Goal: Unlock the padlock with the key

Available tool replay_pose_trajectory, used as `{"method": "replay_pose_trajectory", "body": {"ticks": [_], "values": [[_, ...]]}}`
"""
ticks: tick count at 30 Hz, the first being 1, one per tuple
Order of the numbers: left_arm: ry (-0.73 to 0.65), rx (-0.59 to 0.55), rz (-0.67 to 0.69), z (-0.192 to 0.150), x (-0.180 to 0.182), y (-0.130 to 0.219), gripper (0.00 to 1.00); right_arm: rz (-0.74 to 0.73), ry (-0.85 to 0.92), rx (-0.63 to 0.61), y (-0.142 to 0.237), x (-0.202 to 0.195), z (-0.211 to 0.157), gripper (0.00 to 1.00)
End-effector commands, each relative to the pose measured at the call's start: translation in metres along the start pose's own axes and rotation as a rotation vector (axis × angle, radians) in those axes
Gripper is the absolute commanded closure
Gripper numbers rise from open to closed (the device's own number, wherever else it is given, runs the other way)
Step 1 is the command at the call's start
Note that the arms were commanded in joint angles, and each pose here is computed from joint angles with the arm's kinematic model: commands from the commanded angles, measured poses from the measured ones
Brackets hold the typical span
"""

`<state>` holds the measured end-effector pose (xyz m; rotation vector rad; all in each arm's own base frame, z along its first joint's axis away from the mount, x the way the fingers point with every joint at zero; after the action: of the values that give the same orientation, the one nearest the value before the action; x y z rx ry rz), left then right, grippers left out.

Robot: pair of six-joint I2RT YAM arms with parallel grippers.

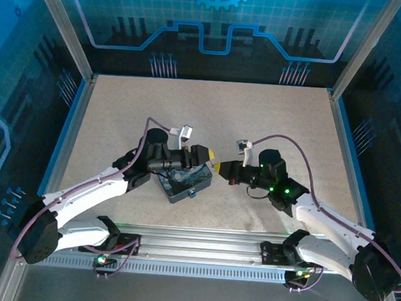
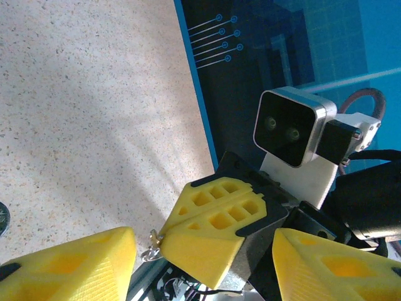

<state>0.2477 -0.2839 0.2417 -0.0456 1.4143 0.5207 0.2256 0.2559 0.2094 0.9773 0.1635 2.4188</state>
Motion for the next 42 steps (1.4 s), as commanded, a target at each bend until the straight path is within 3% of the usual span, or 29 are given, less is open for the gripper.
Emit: {"method": "replay_pose_trajectory", "body": {"ticks": [1, 12, 25, 32, 42], "values": [[-0.025, 0.008, -0.048, 0.001, -0.018, -0.003, 0.41, 0.057, 0.021, -0.049, 0.003, 0.019, 0.016, 0.98], [-0.022, 0.016, -0.046, -0.001, -0.016, -0.007, 0.61, 0.090, 0.009, -0.065, -0.001, 0.025, 0.021, 0.98], [-0.036, -0.002, -0.037, 0.001, -0.013, -0.006, 0.99, 0.126, -0.006, -0.035, -0.002, 0.029, 0.015, 0.93], [-0.038, -0.008, -0.033, 0.001, -0.013, -0.005, 1.00, 0.137, -0.019, -0.013, -0.004, 0.029, 0.010, 0.81], [-0.038, -0.018, -0.032, 0.002, -0.013, -0.004, 1.00, 0.133, -0.035, -0.006, -0.005, 0.026, 0.007, 0.81]]}}
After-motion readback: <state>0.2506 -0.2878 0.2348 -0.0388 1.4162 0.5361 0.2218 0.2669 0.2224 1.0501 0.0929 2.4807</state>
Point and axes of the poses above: each hand's point on the last joint's axis, 136 mm out from that joint toward the fingers, its own y axis back along the fingers, its own x axis along the line the jaws close on, z = x × y, the point moved 1 cm from there along y, back along the fingers, and after that the axes turned 10 degrees about y, right-handed, at the moved point
